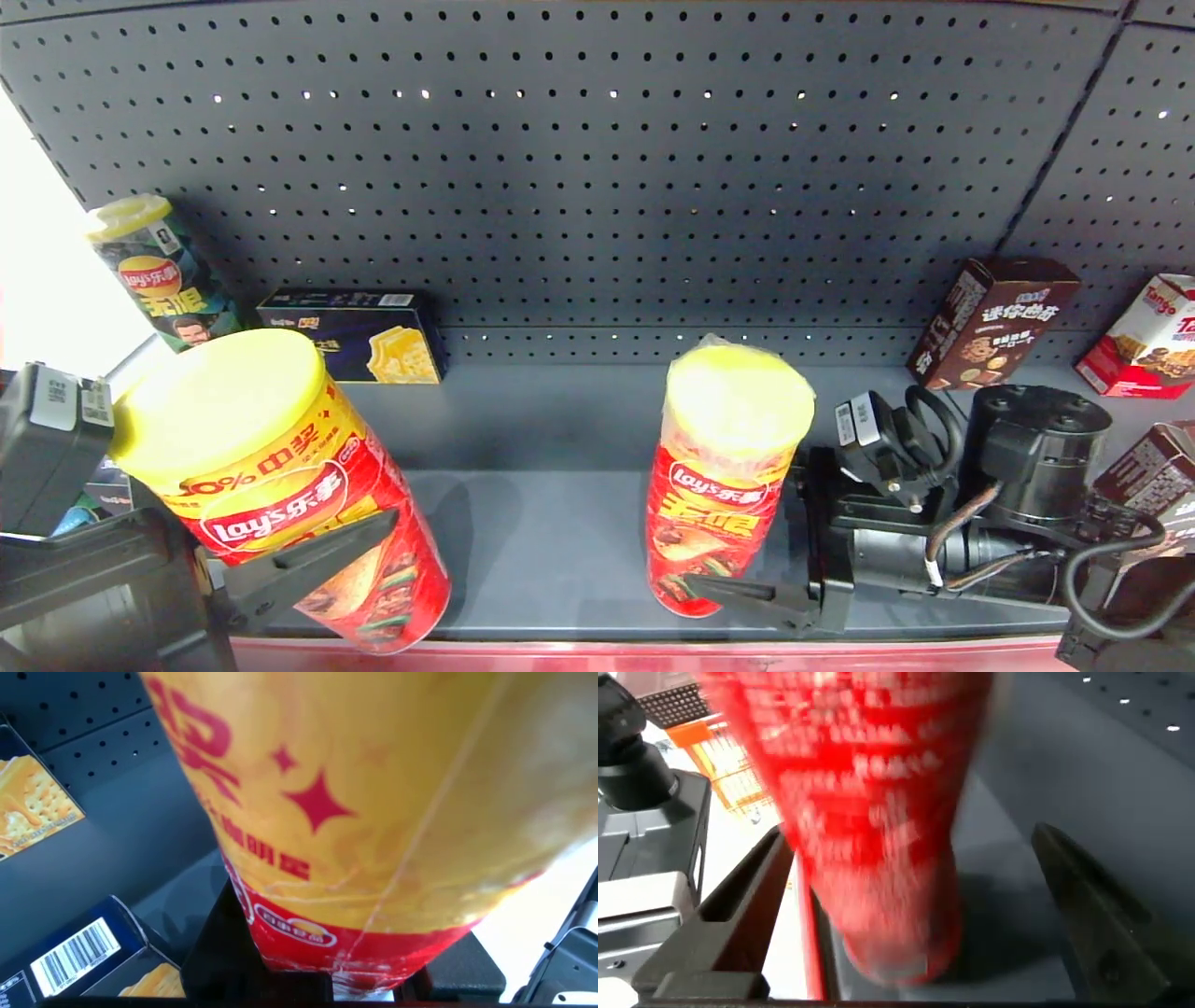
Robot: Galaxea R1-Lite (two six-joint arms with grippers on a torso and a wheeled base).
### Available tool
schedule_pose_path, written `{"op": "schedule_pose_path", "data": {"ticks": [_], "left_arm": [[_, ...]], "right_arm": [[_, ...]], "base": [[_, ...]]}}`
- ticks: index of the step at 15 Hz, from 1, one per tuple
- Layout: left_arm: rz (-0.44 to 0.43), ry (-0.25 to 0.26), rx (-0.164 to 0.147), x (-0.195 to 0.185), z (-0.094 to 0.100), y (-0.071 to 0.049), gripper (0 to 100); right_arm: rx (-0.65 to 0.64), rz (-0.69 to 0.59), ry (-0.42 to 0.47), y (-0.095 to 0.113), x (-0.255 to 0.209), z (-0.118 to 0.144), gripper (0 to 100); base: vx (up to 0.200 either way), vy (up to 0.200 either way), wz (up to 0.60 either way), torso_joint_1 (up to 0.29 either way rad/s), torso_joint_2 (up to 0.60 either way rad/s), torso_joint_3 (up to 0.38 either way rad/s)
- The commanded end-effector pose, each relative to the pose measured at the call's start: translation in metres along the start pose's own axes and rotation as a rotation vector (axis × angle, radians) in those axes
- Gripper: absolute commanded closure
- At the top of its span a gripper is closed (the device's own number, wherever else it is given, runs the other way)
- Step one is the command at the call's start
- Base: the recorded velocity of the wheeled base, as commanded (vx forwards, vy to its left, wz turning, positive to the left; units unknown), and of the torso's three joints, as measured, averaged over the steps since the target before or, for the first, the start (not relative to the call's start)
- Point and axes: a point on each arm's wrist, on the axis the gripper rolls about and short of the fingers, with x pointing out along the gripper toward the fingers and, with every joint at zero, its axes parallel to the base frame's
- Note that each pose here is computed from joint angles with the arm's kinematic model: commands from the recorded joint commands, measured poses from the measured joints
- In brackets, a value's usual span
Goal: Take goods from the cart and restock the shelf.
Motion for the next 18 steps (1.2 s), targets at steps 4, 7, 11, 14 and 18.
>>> {"op": "schedule_pose_path", "data": {"ticks": [4,7,11,14,18], "left_arm": [[-0.002,-0.004,0.002,0.0,0.001,0.0,100],[-0.002,-0.002,0.001,0.0,0.0,0.0,100],[-0.002,0.0,0.0,0.0,0.0,0.0,100],[-0.002,0.0,0.0,-0.001,-0.001,-0.001,100],[-0.003,0.01,-0.004,-0.002,-0.004,-0.001,100]], "right_arm": [[-0.014,-0.068,-0.014,-0.003,-0.024,0.006,0],[-0.008,-0.079,-0.007,-0.006,-0.025,0.004,0],[-0.007,-0.1,-0.004,-0.01,-0.026,0.004,0],[-0.009,-0.102,-0.006,-0.009,-0.028,0.004,0],[-0.058,-0.09,-0.061,0.006,-0.039,0.024,0]], "base": [[0.0,0.0,0.0,0.0,0.0,0.0],[0.0,0.0,0.0,0.0,0.0,0.0],[0.0,0.0,0.0,0.0,0.0,0.0],[0.0,0.0,0.0,0.0,0.0,0.0],[0.0,0.0,0.0,0.0,0.0,0.0]]}}
